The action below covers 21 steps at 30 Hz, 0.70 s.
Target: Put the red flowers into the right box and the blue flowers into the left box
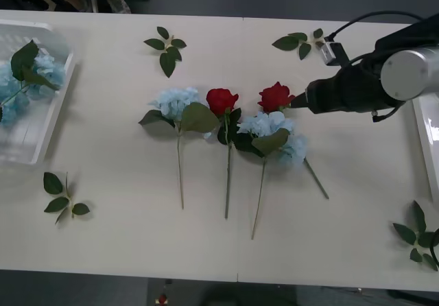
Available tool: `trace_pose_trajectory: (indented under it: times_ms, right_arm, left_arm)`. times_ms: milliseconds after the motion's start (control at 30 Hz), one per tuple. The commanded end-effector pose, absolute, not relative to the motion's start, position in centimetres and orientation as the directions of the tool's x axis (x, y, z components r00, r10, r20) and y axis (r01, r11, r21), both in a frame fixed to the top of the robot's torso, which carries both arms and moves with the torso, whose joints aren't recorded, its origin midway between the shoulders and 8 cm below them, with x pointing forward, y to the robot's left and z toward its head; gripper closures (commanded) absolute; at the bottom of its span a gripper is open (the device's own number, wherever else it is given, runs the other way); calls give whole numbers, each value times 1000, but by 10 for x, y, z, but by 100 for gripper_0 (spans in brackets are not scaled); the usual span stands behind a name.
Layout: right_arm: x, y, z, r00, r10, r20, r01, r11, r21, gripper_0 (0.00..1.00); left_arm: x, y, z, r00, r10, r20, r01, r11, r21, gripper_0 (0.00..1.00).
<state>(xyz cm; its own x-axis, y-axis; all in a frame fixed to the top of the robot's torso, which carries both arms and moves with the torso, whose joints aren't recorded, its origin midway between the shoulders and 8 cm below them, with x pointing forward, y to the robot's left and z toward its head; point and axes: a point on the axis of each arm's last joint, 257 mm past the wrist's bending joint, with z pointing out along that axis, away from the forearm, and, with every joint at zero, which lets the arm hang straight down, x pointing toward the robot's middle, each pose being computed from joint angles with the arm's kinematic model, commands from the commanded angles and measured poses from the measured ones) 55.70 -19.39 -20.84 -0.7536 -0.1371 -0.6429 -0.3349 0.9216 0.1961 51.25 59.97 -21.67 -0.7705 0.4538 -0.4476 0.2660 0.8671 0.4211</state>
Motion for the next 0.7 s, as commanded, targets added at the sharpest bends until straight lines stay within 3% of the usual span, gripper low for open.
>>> trace_pose_trajectory:
  times_ms: [33, 433, 533, 700]
  right_arm:
    - [572, -174, -198, -729, -147, -668, -346, 921, 176, 4]
    - [584, -155, -228, -726, -221, -651, -363, 928, 89, 4]
    - [584, -153, -234, -730, -235, -642, -366, 927, 77, 4]
    - [581, -153, -242, -729, -269, -630, -380, 924, 45, 4]
  left_arm:
    - [523, 577, -199, -727, 474, -497, 307, 872, 382, 13]
    - [534, 376, -124, -575, 260, -775, 542, 831, -123, 13]
    - [534, 339, -120, -620, 126, -775, 523, 802, -288, 14]
    - [532, 304, -112, -674, 90, -734, 502, 784, -365, 14]
